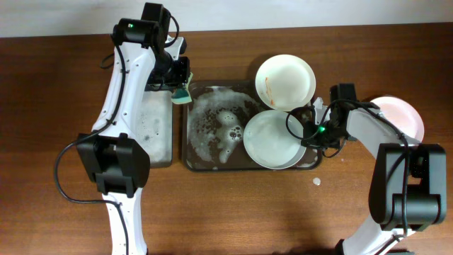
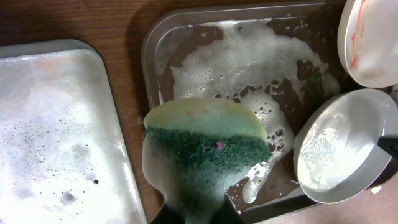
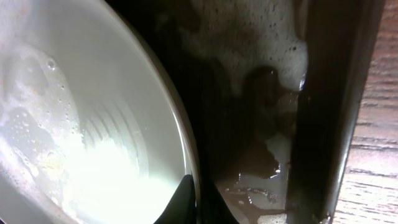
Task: Clean dirty plates on tray and stack at the side
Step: 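Stack the white plate onto the pink plate at right, release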
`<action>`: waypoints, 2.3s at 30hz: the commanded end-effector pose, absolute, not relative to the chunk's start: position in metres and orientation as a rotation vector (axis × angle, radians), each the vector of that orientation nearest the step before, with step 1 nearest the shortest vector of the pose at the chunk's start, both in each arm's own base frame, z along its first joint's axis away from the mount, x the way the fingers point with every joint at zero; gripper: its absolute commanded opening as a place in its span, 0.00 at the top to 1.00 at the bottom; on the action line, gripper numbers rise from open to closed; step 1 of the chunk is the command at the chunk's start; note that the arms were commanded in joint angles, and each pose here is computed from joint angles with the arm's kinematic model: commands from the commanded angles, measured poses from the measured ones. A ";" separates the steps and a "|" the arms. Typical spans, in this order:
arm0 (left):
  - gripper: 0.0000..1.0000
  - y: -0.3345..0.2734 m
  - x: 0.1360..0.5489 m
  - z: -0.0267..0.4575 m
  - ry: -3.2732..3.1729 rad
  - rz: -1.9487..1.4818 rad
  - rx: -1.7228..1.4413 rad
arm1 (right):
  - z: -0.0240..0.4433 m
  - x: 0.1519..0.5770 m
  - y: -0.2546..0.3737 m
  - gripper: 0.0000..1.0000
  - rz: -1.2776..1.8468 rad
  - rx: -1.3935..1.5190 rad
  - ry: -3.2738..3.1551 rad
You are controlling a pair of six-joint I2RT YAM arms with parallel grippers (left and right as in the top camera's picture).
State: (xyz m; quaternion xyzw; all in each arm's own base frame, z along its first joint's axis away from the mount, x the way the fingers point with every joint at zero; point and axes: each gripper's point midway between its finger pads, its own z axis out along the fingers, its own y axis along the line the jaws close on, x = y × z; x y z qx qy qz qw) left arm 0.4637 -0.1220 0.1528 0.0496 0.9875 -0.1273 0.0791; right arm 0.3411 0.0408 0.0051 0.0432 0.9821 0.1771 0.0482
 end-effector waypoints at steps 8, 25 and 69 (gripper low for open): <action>0.94 -0.124 0.464 0.158 2.935 -0.390 0.183 | 0.071 0.343 0.041 0.96 0.422 0.039 2.887; 0.94 -0.124 0.464 0.158 2.935 -0.390 0.183 | 0.205 0.345 0.034 0.96 -0.730 0.220 2.225; 0.94 -0.124 0.465 0.159 2.931 -0.391 0.184 | 0.257 0.333 0.080 0.96 -0.920 0.042 1.927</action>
